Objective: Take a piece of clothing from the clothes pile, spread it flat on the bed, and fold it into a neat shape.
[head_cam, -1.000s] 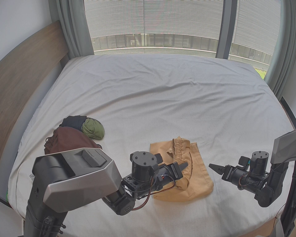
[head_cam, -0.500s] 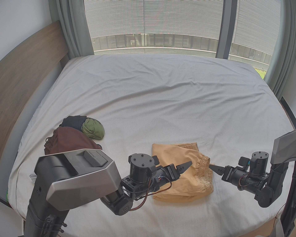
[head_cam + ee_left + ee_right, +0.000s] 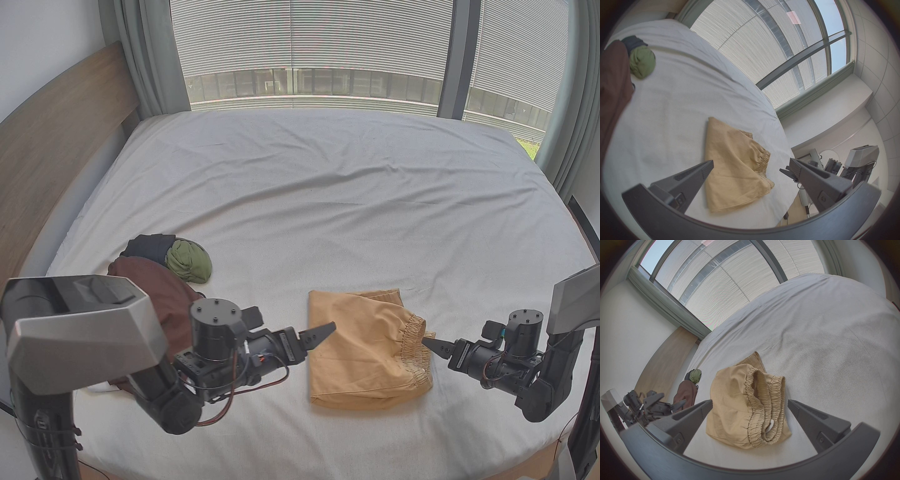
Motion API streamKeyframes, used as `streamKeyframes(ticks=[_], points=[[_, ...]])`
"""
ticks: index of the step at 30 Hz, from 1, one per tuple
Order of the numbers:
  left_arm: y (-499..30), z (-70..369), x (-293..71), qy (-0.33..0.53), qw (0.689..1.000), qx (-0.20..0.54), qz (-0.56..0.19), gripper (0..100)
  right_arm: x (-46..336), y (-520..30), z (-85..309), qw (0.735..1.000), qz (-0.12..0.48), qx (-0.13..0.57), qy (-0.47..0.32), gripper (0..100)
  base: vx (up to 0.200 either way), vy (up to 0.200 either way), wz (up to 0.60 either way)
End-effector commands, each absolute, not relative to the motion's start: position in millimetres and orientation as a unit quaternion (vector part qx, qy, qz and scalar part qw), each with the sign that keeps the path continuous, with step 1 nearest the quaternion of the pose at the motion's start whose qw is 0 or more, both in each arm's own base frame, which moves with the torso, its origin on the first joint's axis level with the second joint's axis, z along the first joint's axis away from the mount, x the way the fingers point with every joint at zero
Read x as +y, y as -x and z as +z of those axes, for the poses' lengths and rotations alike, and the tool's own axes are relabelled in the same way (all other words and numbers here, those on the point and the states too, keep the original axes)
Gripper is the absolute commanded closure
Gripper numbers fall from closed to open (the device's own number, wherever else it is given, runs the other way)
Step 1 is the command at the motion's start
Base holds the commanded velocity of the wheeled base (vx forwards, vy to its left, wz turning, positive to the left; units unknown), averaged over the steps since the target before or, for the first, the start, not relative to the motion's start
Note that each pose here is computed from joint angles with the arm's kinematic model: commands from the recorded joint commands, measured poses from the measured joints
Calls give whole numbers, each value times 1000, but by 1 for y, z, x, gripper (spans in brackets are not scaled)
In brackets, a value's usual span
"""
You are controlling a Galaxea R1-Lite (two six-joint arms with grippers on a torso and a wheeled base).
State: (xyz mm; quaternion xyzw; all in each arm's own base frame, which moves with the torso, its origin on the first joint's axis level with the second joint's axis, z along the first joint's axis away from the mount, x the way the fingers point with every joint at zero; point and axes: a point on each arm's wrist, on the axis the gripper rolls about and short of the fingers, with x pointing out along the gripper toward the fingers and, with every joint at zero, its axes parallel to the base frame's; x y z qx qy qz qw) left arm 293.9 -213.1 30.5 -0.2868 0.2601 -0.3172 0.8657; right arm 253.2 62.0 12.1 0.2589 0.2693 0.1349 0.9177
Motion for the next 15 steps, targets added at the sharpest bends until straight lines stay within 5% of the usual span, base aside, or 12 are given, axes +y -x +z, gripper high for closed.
streamKeyframes(ticks=[1,15], points=[[-273,74,-162,290,882,214,-305,0,63,-253,2,913,130,288,-258,0,0,0,0],[-223,76,-79,238,902,192,-304,0,66,-255,-21,903,120,324,-256,0,0,0,0]])
